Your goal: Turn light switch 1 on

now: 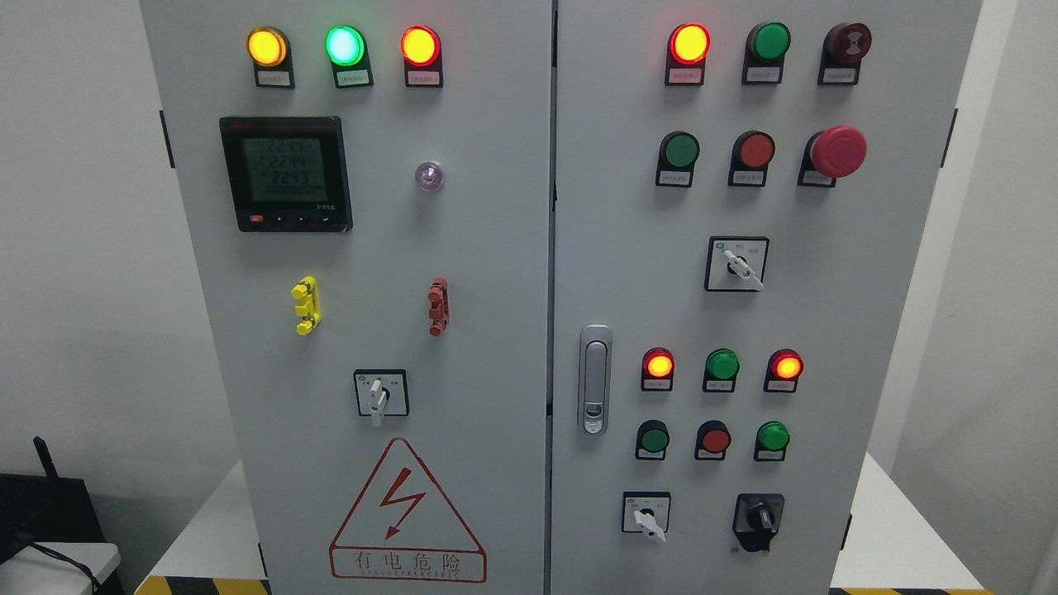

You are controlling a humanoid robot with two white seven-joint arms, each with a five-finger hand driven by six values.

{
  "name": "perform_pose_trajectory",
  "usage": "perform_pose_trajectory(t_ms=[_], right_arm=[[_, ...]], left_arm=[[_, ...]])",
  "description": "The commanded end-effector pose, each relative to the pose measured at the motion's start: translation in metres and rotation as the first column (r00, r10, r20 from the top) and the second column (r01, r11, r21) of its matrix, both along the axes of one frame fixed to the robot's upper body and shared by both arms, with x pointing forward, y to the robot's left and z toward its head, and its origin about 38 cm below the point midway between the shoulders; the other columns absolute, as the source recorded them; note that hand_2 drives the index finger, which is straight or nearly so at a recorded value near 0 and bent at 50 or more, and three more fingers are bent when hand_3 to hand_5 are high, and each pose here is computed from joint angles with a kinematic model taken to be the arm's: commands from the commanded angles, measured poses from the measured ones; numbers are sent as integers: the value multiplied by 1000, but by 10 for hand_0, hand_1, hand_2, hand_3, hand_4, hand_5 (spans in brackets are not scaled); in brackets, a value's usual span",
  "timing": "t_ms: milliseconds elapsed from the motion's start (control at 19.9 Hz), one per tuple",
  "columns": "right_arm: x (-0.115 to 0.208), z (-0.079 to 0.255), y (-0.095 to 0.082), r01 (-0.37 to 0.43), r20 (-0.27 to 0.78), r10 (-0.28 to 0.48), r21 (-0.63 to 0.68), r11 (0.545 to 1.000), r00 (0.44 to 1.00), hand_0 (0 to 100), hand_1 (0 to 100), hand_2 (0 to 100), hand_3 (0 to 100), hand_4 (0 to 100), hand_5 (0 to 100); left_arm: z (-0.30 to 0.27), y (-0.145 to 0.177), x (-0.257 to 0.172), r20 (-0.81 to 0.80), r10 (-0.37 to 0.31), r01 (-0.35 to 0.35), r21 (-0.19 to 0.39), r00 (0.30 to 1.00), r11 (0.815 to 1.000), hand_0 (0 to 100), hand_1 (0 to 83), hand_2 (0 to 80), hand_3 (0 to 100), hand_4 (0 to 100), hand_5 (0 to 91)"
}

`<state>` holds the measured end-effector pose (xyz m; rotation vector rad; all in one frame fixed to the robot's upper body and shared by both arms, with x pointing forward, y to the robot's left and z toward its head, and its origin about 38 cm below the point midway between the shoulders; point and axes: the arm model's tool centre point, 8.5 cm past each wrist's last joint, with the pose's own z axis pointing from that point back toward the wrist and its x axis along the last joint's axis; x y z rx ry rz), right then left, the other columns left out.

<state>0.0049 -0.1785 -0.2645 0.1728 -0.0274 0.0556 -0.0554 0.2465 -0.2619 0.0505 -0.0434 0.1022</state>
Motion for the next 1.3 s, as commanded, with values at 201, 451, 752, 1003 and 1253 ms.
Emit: perform_pose_trajectory(t_ms=[201,451,752,1003,1253], right_arm=[[0,0,0,17,-1,-17,5,1000,1000,120,389,0,0,0,0],[0,0,0,18,-1,-18,5,1000,1000,120,389,0,0,0,0],[0,0,0,18,0,-18,5,1000,1000,120,389,0,0,0,0],[0,0,0,17,-1,-17,5,1000,1000,120,389,0,0,0,0],[0,0,0,18,-1,-18,5,1000,1000,120,389,0,0,0,0]], left_arm=[[0,-1,4,5,21,-21,1,1000,1000,402,56,0,0,19,0],[0,0,5,8,28,-28,3,1000,1000,403,56,0,0,19,0],[0,10,4,21,43,-44,21,999,999,404,56,0,0,22,0],[4,34,21,107,75,-83,70,991,994,404,58,0,0,36,0],[12,71,32,182,103,-132,158,978,979,403,61,0,0,36,0]])
